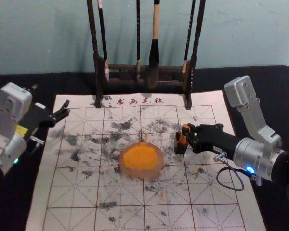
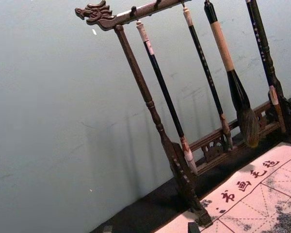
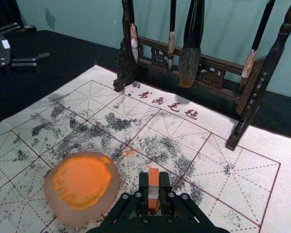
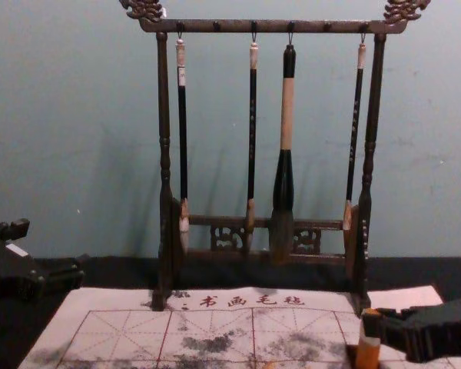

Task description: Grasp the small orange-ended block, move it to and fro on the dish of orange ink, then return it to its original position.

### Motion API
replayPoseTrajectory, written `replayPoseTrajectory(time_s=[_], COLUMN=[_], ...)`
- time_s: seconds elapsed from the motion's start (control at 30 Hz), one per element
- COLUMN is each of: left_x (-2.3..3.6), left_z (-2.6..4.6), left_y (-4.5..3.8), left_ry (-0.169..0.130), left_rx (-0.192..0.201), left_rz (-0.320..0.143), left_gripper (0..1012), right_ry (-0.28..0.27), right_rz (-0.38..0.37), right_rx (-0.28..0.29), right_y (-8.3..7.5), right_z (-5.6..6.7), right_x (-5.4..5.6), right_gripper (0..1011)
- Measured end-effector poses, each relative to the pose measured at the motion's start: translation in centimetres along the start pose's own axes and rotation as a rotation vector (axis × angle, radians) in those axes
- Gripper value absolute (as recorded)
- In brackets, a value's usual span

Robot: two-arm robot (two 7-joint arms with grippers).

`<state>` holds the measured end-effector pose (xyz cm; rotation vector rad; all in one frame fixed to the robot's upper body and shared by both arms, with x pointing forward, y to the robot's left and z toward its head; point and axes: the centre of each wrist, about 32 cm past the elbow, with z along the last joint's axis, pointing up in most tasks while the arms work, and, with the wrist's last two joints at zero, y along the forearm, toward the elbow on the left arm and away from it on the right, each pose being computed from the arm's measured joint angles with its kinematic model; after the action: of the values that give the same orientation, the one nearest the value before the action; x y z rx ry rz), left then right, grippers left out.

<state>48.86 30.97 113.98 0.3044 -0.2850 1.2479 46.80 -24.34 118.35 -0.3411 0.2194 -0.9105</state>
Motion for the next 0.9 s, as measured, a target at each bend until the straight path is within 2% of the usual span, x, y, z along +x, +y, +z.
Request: replayPoseTrajectory(time_s=[0.2, 0.4, 0.5, 0.57, 0.67, 0.9], left_x=[0.00, 0.00, 0.00, 0.00, 0.00, 0.00], left_z=[0.00, 0.00, 0.00, 0.00, 0.00, 0.00], left_y=[0.00, 0.00, 0.00, 0.00, 0.00, 0.00], left_ry=[0.000, 0.000, 0.000, 0.000, 0.000, 0.000], left_rx=[0.000, 0.000, 0.000, 0.000, 0.000, 0.000], left_rz=[0.000, 0.000, 0.000, 0.000, 0.000, 0.000], left_gripper=[1001, 1001, 1001, 1001, 1001, 1001], right_ry=[0.001, 0.001, 0.001, 0.001, 0.001, 0.002], right_rz=[0.000, 0.001, 0.001, 0.001, 0.001, 0.001], right_rx=[0.001, 0.001, 0.001, 0.001, 0.002, 0.002], right_y=[-0.02, -0.03, -0.03, -0.03, -0.03, -0.03], right_z=[0.02, 0.03, 0.04, 0.04, 0.04, 0.04], right_x=[0.01, 0.01, 0.01, 0.01, 0.01, 0.01], right_gripper=[262, 448, 572, 606, 730, 909])
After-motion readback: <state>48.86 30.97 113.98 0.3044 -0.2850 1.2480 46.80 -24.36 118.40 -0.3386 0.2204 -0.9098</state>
